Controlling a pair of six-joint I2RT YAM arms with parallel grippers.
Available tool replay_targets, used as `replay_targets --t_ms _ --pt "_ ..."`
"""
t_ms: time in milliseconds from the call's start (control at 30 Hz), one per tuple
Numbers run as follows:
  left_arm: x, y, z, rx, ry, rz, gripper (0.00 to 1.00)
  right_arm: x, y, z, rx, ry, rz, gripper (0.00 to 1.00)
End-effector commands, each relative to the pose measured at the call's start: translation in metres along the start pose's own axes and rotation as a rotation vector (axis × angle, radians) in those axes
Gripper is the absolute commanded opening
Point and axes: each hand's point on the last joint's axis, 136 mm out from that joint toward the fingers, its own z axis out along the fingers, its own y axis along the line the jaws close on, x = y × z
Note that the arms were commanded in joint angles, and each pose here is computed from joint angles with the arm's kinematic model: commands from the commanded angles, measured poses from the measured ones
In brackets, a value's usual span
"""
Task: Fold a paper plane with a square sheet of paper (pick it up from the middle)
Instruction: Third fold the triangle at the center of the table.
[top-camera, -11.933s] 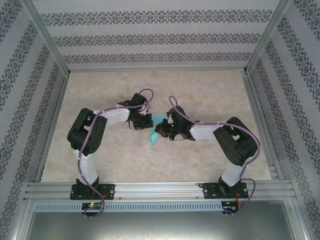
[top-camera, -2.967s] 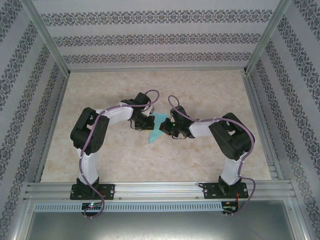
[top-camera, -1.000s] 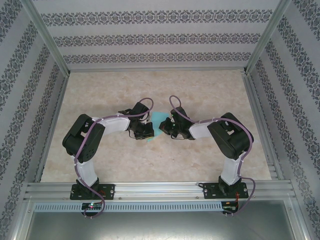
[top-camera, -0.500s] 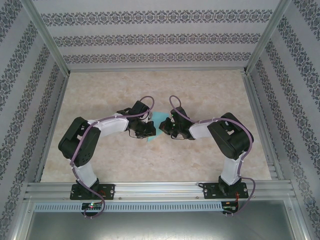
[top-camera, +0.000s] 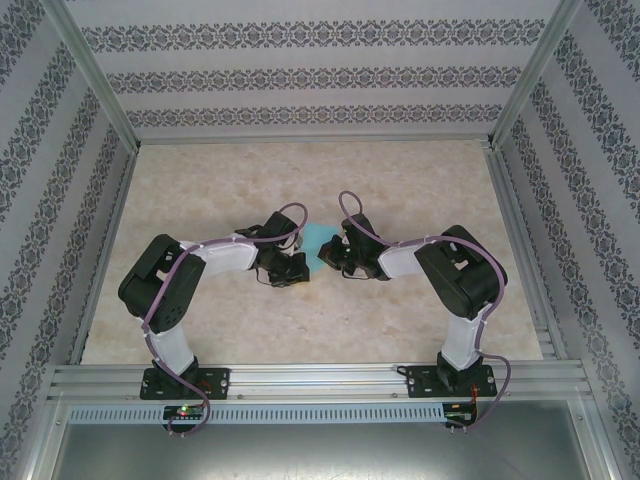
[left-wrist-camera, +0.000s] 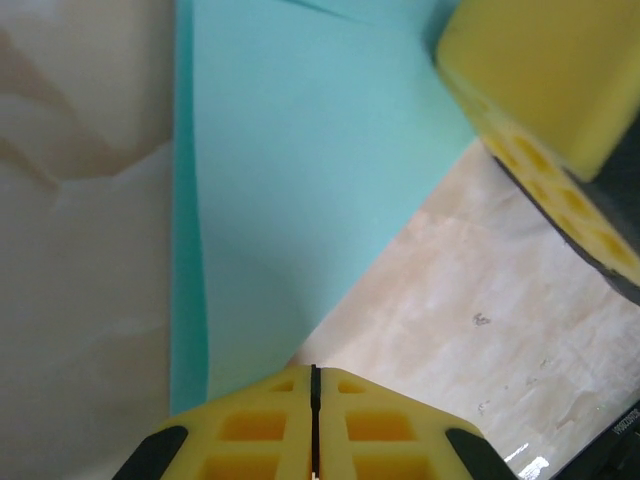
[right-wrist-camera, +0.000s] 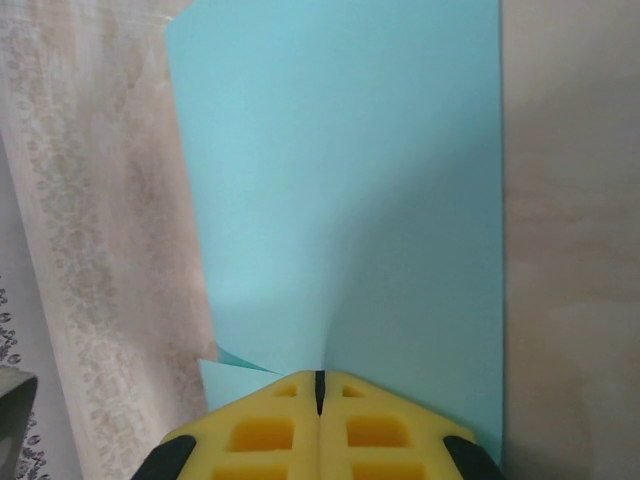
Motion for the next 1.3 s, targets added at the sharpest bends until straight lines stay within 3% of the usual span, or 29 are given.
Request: replay_targets --t_ms 0,467,1267 --pt "-0.008 0.007 0.001 -0.003 -0.036 -0.039 0.09 0.034 -0.094 0.0 0.302 0.08 0.079 0.0" --pt "-0.017 -0.007 -0.012 0.039 -0.09 0.015 0.07 0.035 -0.096 0.0 0.316 0.085 0.081 0.0" --pt "-0.007 0.045 -0.006 -0.138 -0.081 -0.083 0.04 0.036 -0.104 -0.003 0.343 0.09 0.089 0.0"
